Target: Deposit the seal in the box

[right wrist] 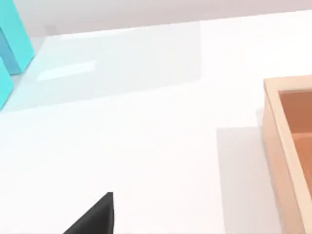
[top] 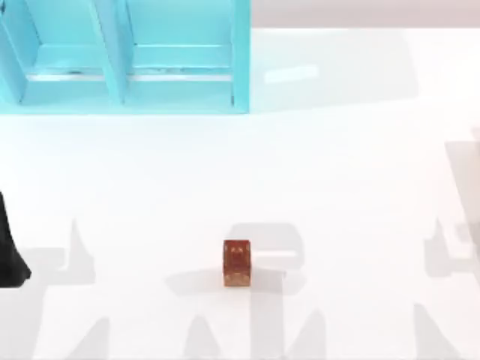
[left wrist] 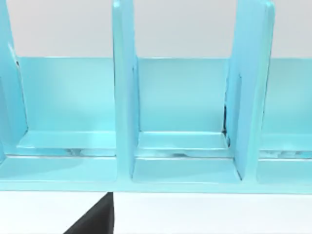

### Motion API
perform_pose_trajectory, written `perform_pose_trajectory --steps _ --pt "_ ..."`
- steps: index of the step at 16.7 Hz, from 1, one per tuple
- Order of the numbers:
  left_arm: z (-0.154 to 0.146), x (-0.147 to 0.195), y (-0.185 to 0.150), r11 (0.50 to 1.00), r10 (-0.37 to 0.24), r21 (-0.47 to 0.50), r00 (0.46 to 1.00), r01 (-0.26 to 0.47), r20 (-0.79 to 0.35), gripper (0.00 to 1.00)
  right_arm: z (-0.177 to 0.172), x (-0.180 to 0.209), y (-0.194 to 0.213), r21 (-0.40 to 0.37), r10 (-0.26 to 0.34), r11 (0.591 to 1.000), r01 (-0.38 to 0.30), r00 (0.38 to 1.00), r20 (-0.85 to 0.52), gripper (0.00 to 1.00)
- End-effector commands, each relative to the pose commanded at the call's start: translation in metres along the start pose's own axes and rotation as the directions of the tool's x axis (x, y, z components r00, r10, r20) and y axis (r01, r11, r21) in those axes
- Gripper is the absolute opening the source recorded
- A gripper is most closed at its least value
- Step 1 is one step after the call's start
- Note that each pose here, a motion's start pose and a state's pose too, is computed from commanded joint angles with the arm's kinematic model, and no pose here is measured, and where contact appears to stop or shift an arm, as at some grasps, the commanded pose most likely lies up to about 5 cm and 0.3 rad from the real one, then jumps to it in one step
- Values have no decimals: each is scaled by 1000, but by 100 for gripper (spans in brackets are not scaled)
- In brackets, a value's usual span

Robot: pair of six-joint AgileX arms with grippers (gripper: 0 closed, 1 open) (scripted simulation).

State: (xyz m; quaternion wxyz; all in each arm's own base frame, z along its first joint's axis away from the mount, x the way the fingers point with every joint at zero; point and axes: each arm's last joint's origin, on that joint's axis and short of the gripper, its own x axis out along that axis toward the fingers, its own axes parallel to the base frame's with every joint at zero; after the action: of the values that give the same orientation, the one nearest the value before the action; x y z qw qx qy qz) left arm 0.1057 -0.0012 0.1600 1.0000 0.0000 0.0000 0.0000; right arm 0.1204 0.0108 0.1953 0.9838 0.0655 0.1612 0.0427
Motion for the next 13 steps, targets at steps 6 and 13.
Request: perform_pose_trajectory --steps 6,13 --pt "0 0 0 1000 0 0 1000 0 0 100 46 42 37 138 58 990 15 857 -511 100" --pt "0 0 0 1000 0 0 1000 0 0 100 71 126 134 63 -11 987 149 454 -891 100"
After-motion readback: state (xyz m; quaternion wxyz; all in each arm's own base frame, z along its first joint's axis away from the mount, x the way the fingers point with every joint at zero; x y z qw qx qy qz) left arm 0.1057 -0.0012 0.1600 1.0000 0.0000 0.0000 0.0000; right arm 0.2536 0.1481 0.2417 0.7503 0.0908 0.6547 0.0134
